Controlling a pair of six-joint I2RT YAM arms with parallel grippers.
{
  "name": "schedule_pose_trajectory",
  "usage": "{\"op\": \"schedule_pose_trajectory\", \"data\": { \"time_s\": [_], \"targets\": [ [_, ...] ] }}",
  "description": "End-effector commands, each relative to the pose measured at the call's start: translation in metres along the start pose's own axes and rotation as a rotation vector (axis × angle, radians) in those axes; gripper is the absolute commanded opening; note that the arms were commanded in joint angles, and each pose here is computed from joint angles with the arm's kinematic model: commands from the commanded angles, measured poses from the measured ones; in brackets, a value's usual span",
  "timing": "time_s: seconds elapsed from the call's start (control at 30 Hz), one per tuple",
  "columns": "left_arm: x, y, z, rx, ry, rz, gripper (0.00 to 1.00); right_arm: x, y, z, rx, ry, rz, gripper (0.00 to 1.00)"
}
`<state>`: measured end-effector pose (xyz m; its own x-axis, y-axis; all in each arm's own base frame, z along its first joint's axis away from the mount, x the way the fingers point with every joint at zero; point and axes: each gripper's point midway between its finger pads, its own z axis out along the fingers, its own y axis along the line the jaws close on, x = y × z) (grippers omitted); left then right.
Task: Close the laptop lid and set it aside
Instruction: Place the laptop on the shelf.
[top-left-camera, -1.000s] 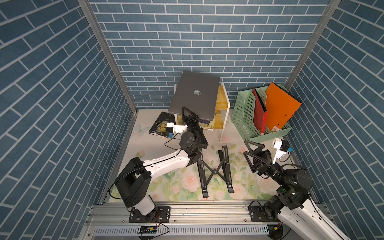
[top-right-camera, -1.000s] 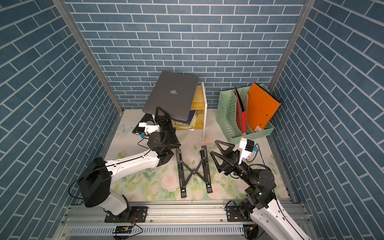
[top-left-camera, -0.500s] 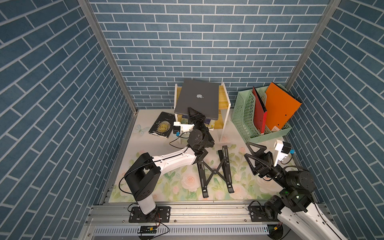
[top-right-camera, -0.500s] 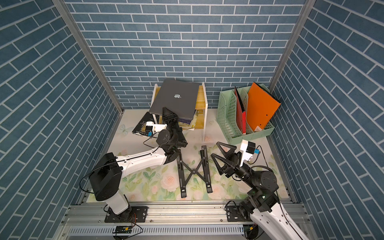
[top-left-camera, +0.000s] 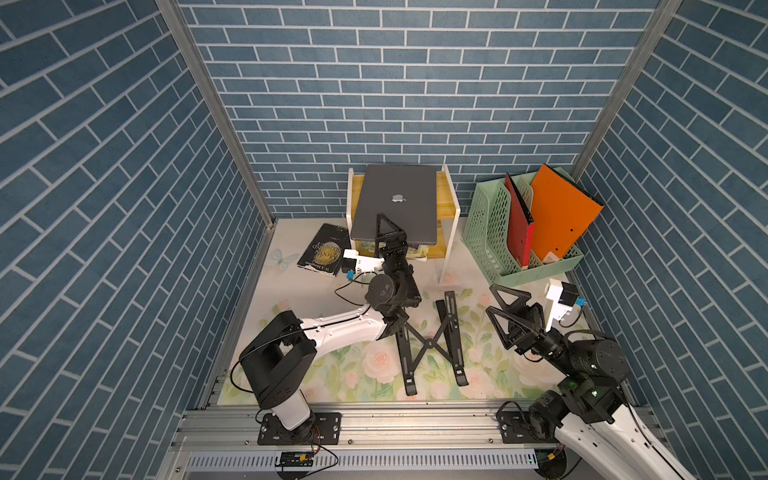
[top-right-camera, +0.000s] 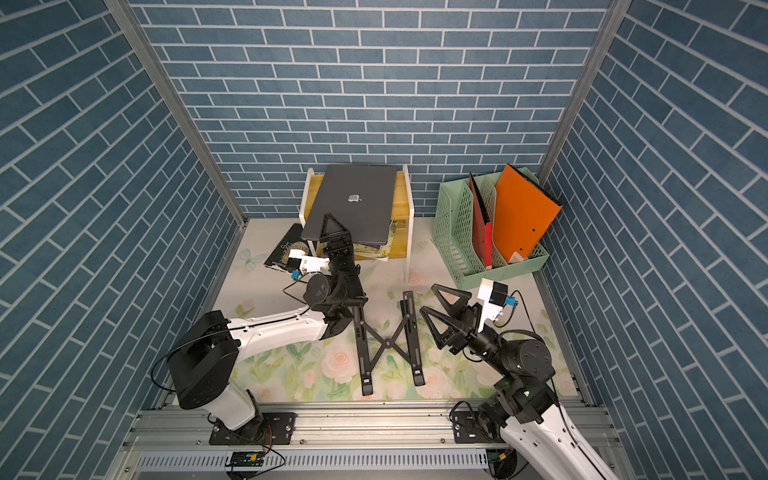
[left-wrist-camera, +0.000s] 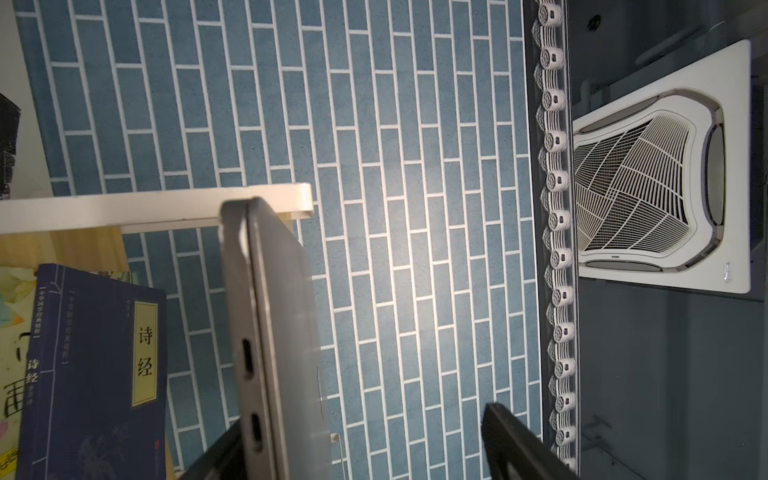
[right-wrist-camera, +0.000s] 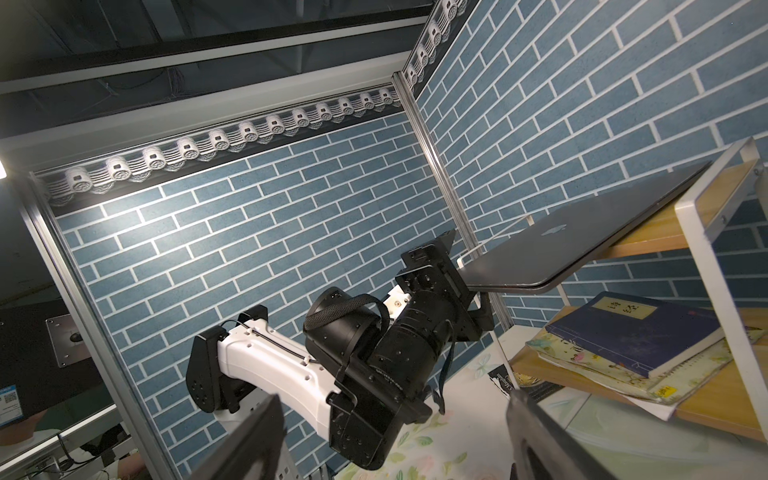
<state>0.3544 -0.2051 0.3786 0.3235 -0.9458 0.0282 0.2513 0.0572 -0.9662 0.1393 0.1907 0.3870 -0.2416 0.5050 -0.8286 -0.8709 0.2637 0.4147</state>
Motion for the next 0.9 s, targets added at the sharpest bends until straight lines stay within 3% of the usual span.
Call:
{"op": "schedule_pose_trajectory", "data": {
  "time_s": [0.0, 0.13, 0.3, 0.5, 0.6, 0.87],
  "targets": [
    [0.000, -0.009, -0.004, 0.032, 0.052, -0.035, 0.87, -0.015, 0.007, 0.002, -0.016, -0.043, -0.056, 0.85],
    [0.007, -0.001, -0.007, 0.030, 0.107, -0.017, 0.85, -0.014, 0.005, 0.003, -0.012, -0.043, -0.052, 0.85],
    [0.014, 0.012, -0.010, 0.013, 0.169, -0.024, 0.68, -0.014, 0.002, 0.003, -0.001, -0.047, -0.055, 0.85],
    [0.029, 0.026, -0.009, -0.007, 0.220, -0.088, 0.34, -0.011, 0.001, 0.005, -0.007, -0.045, -0.054, 0.84],
    [0.036, 0.029, -0.008, -0.016, 0.232, -0.128, 0.22, -0.011, 0.001, 0.003, -0.004, -0.050, -0.057, 0.84],
    [0.059, 0.034, -0.015, -0.047, 0.206, -0.224, 0.14, -0.010, 0.002, -0.001, -0.004, -0.050, -0.062, 0.84]
  ]
}}
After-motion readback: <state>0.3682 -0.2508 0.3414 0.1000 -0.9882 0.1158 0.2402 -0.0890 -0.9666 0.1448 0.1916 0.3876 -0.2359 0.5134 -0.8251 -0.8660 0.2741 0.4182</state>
